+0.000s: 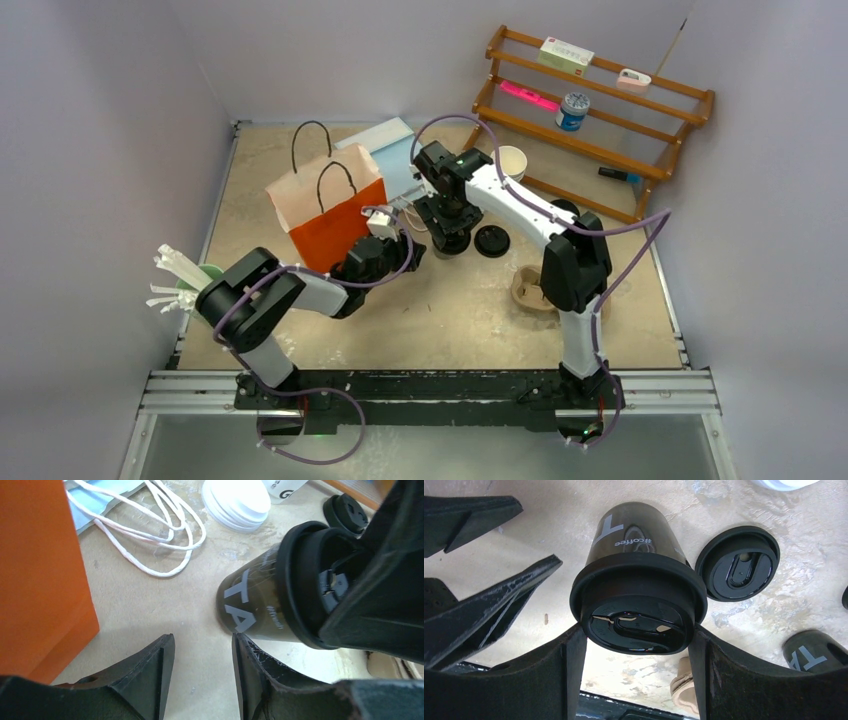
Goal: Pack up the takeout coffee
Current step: Close the cup lid on the coffee cup.
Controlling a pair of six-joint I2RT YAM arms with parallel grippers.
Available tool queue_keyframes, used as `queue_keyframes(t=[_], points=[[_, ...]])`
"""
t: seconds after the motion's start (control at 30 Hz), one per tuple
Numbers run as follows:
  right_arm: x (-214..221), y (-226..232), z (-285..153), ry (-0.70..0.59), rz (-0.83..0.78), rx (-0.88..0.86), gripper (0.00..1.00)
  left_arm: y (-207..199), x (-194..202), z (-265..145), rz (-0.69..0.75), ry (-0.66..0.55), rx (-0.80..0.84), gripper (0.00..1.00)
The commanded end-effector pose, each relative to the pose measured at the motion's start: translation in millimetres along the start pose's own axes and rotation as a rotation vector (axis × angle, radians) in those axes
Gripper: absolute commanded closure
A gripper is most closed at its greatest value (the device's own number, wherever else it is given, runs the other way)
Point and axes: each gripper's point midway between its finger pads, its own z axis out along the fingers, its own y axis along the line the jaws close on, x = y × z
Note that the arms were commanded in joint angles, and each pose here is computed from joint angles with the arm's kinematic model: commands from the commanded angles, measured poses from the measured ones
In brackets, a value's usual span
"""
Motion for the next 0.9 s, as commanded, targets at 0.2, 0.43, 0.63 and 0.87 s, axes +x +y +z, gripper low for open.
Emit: queue_keyframes(t=[0.2,0.43,0.63,0.87], points=[[-9.6,-2.8,23.6,0.018,-0.001,-0.058,0.54,-3.1,-5.1,30.2,-0.037,-0.016,0.046,0.52],[-4.5,-2.4,40.2,0.072,-0.016,-0.078,0.54,1.2,2.7,50.8,-0.04,0.003,0.032,0.51],[-6.8,-1.8,38.0,0.057,-0.018,-0.09,0.54,15.2,4.8,62.0,-0.06,0.003,-0.032,0.51],[-7.0,-2.1,35.7,0.046,-0.013,-0.096,0.55,10.4,0.0,77.1,-0.116,-0.007,0.023,0.5]])
